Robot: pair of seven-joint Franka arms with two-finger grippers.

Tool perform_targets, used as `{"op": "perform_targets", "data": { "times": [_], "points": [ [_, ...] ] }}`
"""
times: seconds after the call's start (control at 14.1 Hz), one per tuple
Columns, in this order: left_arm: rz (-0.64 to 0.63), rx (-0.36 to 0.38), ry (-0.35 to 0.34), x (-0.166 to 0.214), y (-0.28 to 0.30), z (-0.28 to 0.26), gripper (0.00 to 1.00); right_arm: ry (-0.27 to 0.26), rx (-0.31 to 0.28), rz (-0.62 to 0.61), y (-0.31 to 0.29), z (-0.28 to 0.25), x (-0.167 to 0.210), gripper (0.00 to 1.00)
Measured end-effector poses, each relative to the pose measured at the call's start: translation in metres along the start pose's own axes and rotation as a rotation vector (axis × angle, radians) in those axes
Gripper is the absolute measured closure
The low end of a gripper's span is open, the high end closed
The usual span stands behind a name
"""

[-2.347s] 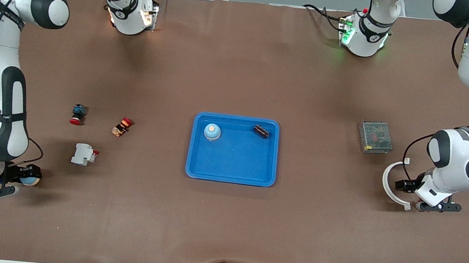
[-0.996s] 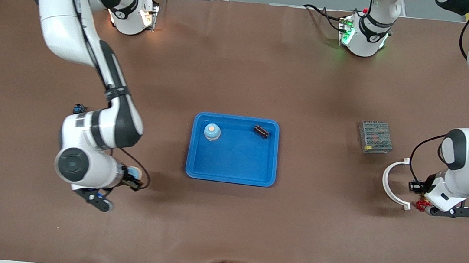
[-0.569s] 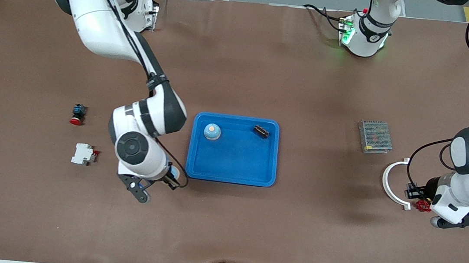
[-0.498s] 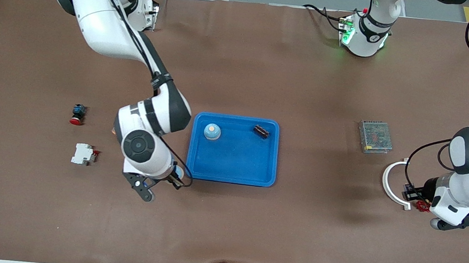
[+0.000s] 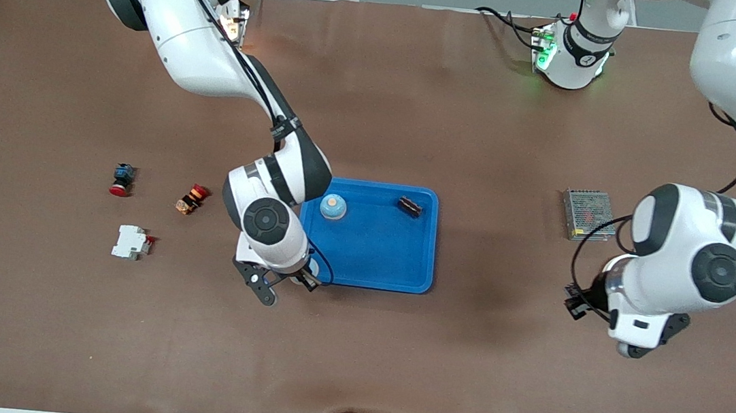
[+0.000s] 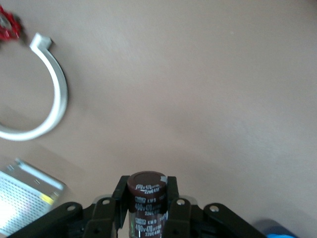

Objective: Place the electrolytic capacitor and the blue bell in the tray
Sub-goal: 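Carry the bell to the tray while the left gripper carries capacitor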

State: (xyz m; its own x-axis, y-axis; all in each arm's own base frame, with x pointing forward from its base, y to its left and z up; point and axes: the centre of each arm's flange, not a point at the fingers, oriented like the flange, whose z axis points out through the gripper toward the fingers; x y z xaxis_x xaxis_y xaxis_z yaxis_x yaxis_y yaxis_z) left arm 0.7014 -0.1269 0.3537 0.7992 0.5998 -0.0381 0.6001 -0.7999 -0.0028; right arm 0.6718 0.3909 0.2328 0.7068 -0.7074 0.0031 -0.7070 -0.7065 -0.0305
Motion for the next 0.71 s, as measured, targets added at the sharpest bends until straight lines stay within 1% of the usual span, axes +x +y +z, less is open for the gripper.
{"op": "perform_targets", "data": {
  "times": [0.36,0.71],
  "points": [
    [-0.079,0.010,-0.008,-0.047,0.047,0.015,0.66,-0.008,-0.024,-0.026,-0.002,0.018,-0.041,0.35],
    [-0.103,0.003,-0.004,-0.102,0.090,0.027,0.66,-0.015,-0.057,-0.035,0.004,0.031,-0.057,0.35]
  ]
}}
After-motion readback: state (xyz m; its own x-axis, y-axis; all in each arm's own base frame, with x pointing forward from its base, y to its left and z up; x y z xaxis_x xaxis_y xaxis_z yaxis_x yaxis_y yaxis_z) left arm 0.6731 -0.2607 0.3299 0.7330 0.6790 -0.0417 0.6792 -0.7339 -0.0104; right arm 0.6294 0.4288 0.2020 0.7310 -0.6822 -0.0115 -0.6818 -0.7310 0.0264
